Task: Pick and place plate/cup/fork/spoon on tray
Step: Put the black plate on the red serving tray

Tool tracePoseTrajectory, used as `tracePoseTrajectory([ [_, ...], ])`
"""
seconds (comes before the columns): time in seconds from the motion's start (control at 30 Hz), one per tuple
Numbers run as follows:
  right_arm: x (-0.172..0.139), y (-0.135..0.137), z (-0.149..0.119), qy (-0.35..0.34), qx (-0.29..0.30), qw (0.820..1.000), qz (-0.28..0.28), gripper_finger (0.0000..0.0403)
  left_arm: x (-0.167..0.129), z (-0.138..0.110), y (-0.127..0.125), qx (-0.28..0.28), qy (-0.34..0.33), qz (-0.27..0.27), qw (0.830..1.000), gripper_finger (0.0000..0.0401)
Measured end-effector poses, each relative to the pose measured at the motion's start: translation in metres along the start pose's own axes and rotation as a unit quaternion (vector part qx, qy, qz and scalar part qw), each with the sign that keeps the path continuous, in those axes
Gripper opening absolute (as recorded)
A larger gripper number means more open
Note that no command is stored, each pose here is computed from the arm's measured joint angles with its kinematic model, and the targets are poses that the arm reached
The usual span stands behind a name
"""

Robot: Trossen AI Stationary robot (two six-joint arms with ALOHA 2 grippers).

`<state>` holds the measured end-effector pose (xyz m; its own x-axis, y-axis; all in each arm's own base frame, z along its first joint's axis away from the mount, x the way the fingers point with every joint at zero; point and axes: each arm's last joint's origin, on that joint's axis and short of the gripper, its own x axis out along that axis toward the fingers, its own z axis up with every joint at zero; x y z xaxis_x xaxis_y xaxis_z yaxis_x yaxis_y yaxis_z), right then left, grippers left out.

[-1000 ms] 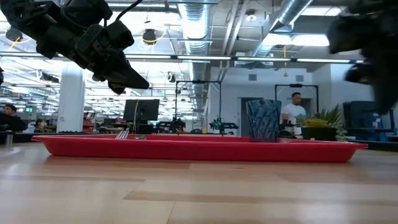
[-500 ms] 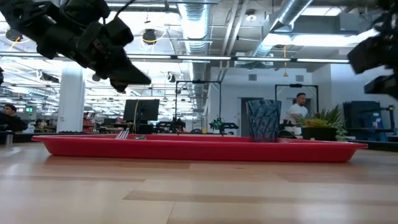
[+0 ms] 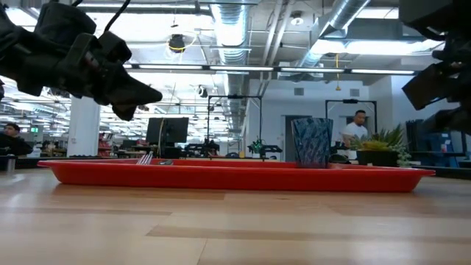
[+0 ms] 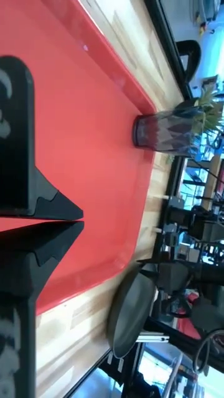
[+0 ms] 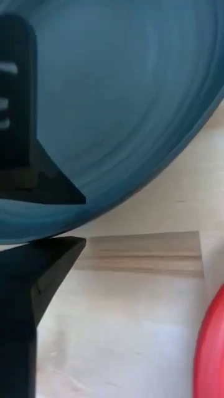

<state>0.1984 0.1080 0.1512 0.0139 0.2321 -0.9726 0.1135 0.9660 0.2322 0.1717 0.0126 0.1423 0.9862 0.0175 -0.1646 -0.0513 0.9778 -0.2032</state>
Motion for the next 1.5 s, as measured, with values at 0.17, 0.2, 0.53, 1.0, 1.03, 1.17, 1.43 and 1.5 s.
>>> tracePoseTrajectory([
  [0.17,0.003,-0.001,0.0,0.017,0.004,1.0,0.009,0.0073,0.0,0.001,0.0,0.002,-0.006,-0.001,1.0,0.0],
  [0.2,0.002,0.0,0.0,0.017,0.003,1.0,0.012,0.0062,0.0,0.001,0.0,0.003,-0.008,-0.001,1.0,0.0],
  [0.53,-0.036,0.005,-0.004,-0.045,0.045,0.996,0.065,0.0018,0.0,0.002,0.0,0.007,-0.01,-0.001,1.0,0.0],
  [1.0,-0.085,-0.018,0.018,-0.28,0.263,0.923,-0.001,0.0017,0.0,0.002,0.0,0.007,-0.012,-0.002,1.0,0.0],
  [1.03,-0.086,-0.021,0.02,-0.292,0.282,0.914,-0.005,0.0014,0.0,0.002,0.0,0.007,-0.014,-0.002,1.0,0.0],
  [1.17,-0.089,-0.031,0.026,-0.323,0.362,0.874,-0.01,0.0011,0.0,0.004,-0.001,0.008,-0.022,-0.004,1.0,0.0],
  [1.43,-0.091,-0.054,0.036,-0.335,0.453,0.826,-0.013,0.0013,0.0,0.005,-0.001,0.025,-0.029,-0.004,0.999,0.0],
  [1.5,-0.091,-0.061,0.038,-0.331,0.468,0.819,-0.017,0.0013,0.0,0.005,-0.001,0.038,-0.029,-0.004,0.999,0.0],
])
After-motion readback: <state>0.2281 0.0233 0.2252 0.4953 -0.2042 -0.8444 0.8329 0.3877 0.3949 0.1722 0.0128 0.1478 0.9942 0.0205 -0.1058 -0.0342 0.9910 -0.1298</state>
